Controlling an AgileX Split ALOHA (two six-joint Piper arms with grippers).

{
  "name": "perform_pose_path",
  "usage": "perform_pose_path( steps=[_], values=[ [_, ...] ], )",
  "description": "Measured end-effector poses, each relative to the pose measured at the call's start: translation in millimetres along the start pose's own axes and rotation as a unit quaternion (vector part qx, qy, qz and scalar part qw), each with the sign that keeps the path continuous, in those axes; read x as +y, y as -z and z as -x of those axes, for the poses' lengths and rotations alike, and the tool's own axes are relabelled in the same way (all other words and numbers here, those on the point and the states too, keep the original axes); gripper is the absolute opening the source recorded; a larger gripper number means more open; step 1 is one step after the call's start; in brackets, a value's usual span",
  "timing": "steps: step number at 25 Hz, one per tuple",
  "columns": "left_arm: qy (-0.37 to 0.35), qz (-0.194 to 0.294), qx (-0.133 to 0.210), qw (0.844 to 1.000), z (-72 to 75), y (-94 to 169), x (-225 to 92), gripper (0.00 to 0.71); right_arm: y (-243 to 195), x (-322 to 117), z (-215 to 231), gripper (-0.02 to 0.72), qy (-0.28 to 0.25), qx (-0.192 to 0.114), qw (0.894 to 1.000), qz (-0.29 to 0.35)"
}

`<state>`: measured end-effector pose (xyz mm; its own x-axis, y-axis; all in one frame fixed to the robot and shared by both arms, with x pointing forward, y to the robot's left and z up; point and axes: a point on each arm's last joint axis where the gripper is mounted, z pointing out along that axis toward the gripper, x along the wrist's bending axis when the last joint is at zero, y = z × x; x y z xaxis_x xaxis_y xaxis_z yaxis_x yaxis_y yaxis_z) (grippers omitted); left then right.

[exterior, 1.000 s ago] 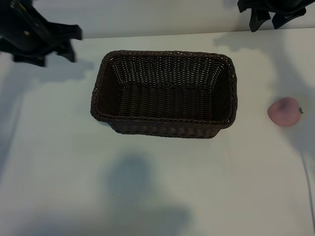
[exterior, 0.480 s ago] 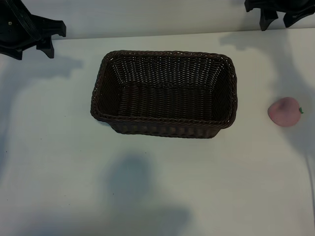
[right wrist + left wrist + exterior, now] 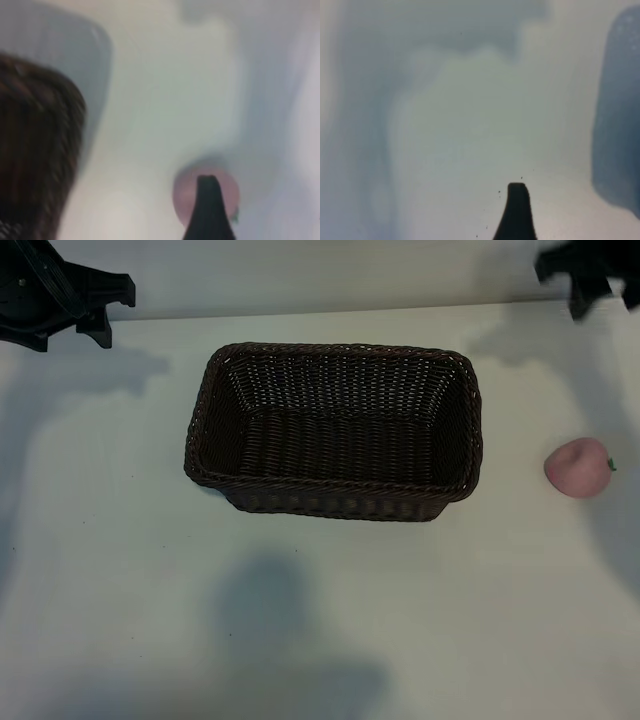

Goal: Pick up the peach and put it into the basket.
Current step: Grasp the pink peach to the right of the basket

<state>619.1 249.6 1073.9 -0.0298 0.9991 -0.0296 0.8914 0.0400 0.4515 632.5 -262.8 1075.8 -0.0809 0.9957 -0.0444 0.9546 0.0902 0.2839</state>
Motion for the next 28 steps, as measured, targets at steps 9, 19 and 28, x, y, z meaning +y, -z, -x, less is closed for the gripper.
perform_pose_path(
  steps=[9,19,28],
  values=[
    [0.000,0.001,0.000,1.000,0.0,0,0,0.598,-46,-41,0,0.514,-0.017,-0.003,1.000,-0.015],
    [0.019,0.006,-0.029,0.999,5.2,0,1,0.598,-66,-47,-1,0.514,-0.032,0.000,0.999,0.020],
    [0.026,0.015,-0.040,0.999,7.2,0,3,0.597,-107,-52,-3,0.514,-0.030,-0.003,0.998,-0.046]
  ],
)
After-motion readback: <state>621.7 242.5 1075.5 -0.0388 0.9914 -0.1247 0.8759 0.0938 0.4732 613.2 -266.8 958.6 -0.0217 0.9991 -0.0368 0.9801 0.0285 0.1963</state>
